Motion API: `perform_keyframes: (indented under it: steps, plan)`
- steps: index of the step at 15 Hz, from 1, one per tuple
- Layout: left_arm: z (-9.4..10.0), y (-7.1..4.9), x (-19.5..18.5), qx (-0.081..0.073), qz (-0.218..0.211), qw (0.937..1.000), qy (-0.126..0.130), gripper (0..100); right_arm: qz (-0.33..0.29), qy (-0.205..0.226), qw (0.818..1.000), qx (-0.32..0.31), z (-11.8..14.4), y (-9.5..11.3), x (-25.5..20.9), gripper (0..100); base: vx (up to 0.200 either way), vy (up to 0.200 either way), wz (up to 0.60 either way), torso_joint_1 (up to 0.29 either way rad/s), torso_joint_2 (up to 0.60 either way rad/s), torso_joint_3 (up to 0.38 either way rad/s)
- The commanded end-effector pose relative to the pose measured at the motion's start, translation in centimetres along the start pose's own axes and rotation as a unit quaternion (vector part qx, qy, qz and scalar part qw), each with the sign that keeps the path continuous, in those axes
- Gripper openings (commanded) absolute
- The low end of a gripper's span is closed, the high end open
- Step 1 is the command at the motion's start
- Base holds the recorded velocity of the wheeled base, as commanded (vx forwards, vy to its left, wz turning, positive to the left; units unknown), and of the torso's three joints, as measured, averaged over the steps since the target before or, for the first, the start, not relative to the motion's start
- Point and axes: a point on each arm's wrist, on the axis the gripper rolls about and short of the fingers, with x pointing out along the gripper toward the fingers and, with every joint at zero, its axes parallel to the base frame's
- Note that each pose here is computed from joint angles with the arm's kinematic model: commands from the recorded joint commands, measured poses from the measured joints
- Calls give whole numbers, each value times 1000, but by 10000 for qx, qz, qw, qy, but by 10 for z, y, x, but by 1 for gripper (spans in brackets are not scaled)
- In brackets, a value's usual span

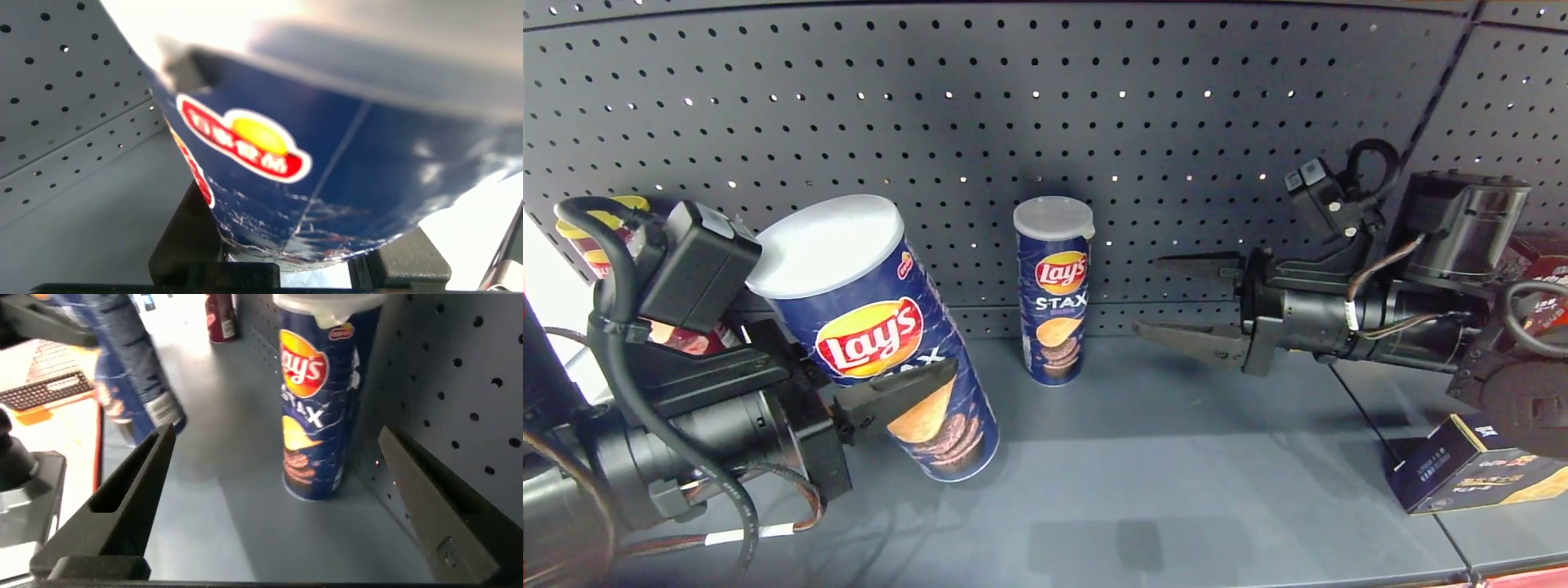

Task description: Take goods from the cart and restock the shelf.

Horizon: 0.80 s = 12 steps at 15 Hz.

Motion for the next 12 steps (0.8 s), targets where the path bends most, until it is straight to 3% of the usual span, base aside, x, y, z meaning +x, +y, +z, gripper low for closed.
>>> perform_keyframes:
  steps: [1,7,12]
  plan:
    - [0,0,0,5,-14,10000,-10,0,5,91,9999,80,-12,-12,14,100,0,0,0,0,0,0]
    - [-1,0,-1,0,0,10000,5,0,41,69,10000,56,-27,-39,46,100,0,0,0,0,0,0]
    - [-1,0,-1,-7,-7,10000,5,0,81,75,9999,66,-36,-47,60,100,0,0,0,0,0,0]
